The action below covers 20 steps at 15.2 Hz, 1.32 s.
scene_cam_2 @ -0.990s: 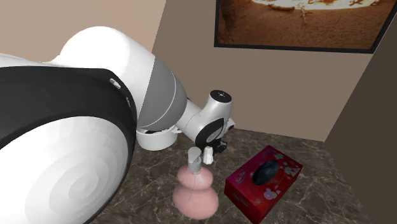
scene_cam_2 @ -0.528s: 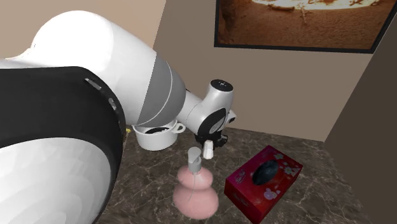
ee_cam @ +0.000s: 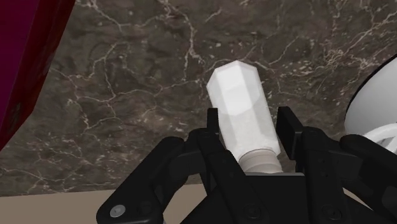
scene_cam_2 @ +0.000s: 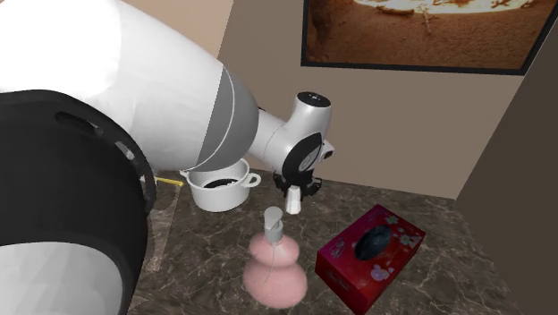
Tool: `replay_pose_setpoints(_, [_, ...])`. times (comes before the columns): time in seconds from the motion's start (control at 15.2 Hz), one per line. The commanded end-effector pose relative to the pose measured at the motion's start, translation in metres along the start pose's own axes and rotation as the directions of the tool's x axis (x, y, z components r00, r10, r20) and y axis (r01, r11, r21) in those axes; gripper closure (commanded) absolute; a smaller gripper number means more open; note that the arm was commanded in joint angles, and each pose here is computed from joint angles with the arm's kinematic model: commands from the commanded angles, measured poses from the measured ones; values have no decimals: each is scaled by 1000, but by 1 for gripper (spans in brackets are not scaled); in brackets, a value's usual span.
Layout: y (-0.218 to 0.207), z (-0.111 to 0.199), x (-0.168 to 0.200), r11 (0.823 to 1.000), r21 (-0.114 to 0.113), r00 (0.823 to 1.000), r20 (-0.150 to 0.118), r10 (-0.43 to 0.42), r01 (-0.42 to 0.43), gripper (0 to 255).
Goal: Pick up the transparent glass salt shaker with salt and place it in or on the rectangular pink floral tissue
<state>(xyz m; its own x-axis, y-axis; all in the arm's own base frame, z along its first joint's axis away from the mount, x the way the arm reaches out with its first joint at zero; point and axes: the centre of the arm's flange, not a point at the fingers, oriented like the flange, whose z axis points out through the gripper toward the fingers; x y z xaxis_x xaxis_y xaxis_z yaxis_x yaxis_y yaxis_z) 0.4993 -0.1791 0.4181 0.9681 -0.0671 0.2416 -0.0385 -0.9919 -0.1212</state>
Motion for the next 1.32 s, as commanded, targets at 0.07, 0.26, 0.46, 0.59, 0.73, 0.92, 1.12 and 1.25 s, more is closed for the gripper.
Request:
replay_pose_setpoints(0.07, [-2,-16,3,1000,0,1000,0,0,0,255])
replay_pose_setpoints(0.26, [-4,-31,6,1000,0,1000,0,0,0,255])
replay_pose_setpoints(0.46, [-6,-46,10,1000,0,1000,0,0,0,255])
replay_pose_setpoints(0.59, [-7,-57,13,1000,0,1000,0,0,0,255])
replay_pose_setpoints(0.73, [-9,-67,15,1000,0,1000,0,0,0,255])
replay_pose_setpoints(0.92, [-11,-82,19,1000,0,1000,0,0,0,255])
replay_pose_setpoints(1.12, [13,-92,12,1000,0,1000,0,0,0,255])
replay_pose_setpoints(1.25, [37,-98,4,1000,0,1000,0,0,0,255])
